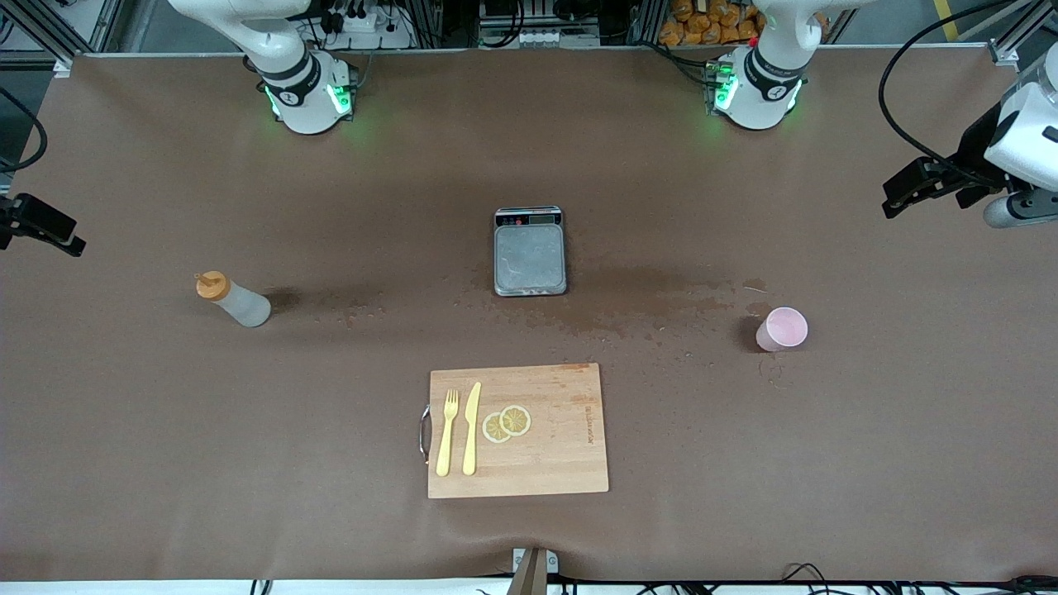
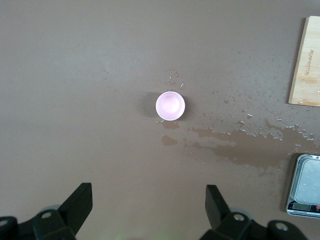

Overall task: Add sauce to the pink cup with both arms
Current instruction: 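Reach the left gripper to the pink cup while the right gripper reaches the bottle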

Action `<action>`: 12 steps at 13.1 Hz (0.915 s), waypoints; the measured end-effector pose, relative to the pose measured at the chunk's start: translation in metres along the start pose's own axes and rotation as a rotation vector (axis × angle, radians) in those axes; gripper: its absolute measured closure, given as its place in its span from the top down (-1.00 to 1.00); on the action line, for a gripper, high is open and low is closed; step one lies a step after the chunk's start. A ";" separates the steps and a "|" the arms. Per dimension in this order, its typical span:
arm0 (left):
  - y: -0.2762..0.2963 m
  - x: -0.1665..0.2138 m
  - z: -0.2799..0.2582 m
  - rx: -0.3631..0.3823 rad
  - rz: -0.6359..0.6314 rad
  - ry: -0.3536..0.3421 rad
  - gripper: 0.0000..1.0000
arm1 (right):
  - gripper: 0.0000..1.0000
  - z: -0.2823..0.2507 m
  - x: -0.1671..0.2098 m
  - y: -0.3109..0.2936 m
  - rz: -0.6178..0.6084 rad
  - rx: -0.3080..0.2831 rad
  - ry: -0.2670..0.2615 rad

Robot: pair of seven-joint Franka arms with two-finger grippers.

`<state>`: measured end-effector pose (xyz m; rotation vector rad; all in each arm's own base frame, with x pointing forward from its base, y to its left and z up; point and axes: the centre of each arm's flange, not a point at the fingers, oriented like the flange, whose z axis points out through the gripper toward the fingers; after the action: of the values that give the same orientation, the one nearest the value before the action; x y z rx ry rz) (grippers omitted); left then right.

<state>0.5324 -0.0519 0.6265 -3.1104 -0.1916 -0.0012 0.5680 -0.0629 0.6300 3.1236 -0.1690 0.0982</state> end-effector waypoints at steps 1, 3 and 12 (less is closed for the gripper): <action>0.000 0.000 0.000 0.000 0.000 0.001 1.00 | 1.00 0.000 0.000 0.000 0.000 0.000 0.000; 0.000 0.001 -0.001 -0.001 -0.001 0.003 1.00 | 1.00 0.000 0.000 0.000 0.000 0.000 0.000; 0.000 0.023 0.019 -0.007 -0.002 -0.028 1.00 | 1.00 -0.001 0.004 0.023 -0.006 -0.020 0.011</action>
<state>0.5553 -0.0487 0.6077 -3.1185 -0.1960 0.0417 0.5691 -0.0860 0.6310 3.1031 -0.1589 0.1127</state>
